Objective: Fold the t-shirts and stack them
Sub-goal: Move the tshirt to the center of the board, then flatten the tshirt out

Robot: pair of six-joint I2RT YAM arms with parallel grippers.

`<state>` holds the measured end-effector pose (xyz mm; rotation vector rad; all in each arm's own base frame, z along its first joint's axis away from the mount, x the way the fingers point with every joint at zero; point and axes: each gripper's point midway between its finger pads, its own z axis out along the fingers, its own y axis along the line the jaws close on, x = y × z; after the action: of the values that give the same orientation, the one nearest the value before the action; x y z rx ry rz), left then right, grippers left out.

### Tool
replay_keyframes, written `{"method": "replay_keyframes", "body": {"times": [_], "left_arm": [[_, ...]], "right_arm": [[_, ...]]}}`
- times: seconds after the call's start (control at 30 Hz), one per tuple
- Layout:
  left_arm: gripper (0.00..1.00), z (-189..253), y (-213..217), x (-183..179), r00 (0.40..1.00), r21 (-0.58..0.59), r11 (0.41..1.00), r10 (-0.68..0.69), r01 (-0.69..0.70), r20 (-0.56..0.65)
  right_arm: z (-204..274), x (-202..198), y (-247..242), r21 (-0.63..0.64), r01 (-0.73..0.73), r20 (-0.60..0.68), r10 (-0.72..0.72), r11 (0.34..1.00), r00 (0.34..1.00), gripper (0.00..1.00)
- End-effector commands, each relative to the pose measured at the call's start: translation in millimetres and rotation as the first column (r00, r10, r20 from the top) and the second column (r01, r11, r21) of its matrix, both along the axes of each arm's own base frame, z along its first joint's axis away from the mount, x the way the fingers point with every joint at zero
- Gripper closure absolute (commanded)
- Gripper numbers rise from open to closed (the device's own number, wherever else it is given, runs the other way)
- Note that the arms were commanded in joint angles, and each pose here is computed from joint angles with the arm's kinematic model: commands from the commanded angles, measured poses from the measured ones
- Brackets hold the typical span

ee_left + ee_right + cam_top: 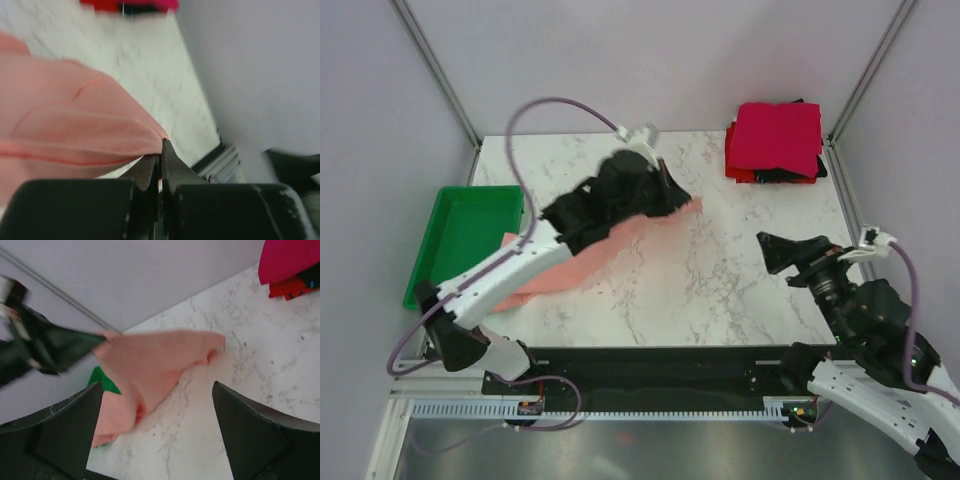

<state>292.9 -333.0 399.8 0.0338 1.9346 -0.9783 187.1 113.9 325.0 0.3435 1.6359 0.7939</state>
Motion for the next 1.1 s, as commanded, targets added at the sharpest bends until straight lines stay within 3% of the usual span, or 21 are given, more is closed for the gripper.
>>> {"method": "replay_keyframes", "body": {"times": [0.0,0.07,0.1,0.13,0.17,0.2,0.3,0.37,0.5,0.57,0.63,0.83,1.07], "left_arm": [[0.96,-93,-76,-51,0.971,-0.037,0.995,-0.097,0.091,-0.217],[0.93,-134,-118,-82,0.940,0.005,0.980,-0.189,0.198,-0.283],[0.84,-137,-132,-90,0.930,0.002,0.973,-0.218,0.229,-0.296],[0.72,-157,-145,-96,0.917,0.028,0.966,-0.234,0.256,-0.324],[0.50,-161,-155,-110,0.893,0.024,0.948,-0.289,0.316,-0.345],[0.41,-159,-161,-114,0.889,0.029,0.939,-0.314,0.343,-0.334],[0.17,-161,-147,-115,0.903,0.085,0.940,-0.287,0.329,-0.319],[0.09,-140,-123,-107,0.935,0.101,0.958,-0.233,0.268,-0.267],[0.10,-134,-60,-103,0.962,0.178,0.969,-0.128,0.173,-0.241],[0.12,-119,-15,-101,0.972,0.167,0.982,-0.051,0.091,-0.228],[0.12,-137,26,-104,0.968,0.214,0.976,0.020,0.035,-0.251],[0.14,-131,143,-116,0.961,0.162,0.968,0.219,-0.192,-0.170],[0.14,-146,201,-133,0.925,0.157,0.935,0.343,-0.319,-0.165]], "right_arm": [[-4,-5,-50,-0.131,0.168,-0.037,-0.174,0.977,0.984,0.02],[-1,-8,-53,-0.137,0.170,-0.047,-0.178,0.976,0.983,0.02],[-2,-8,-53,-0.120,0.173,-0.062,-0.181,0.978,0.982,0.02],[-3,-10,-57,-0.119,0.185,-0.073,-0.195,0.975,0.978,0.02],[-6,-9,-57,-0.119,0.194,-0.087,-0.205,0.974,0.975,0.02],[-7,-10,-59,-0.102,0.203,-0.099,-0.213,0.974,0.972,0.02],[-23,-10,-62,-0.125,0.229,-0.145,-0.246,0.965,0.958,0.02],[-43,-7,-55,-0.181,0.214,-0.199,-0.249,0.960,0.948,0.02],[-108,-4,-23,-0.272,0.116,-0.387,-0.219,0.955,0.896,0.02],[-145,-4,-13,-0.309,0.105,-0.486,-0.252,0.945,0.837,0.02],[-186,-12,-9,-0.356,0.064,-0.573,-0.272,0.932,0.773,0.04],[-245,-34,7,-0.281,-0.004,-0.696,-0.201,0.960,0.689,0.15],[-295,-53,37,-0.166,-0.137,-0.781,-0.045,0.977,0.623,0.27]]}}
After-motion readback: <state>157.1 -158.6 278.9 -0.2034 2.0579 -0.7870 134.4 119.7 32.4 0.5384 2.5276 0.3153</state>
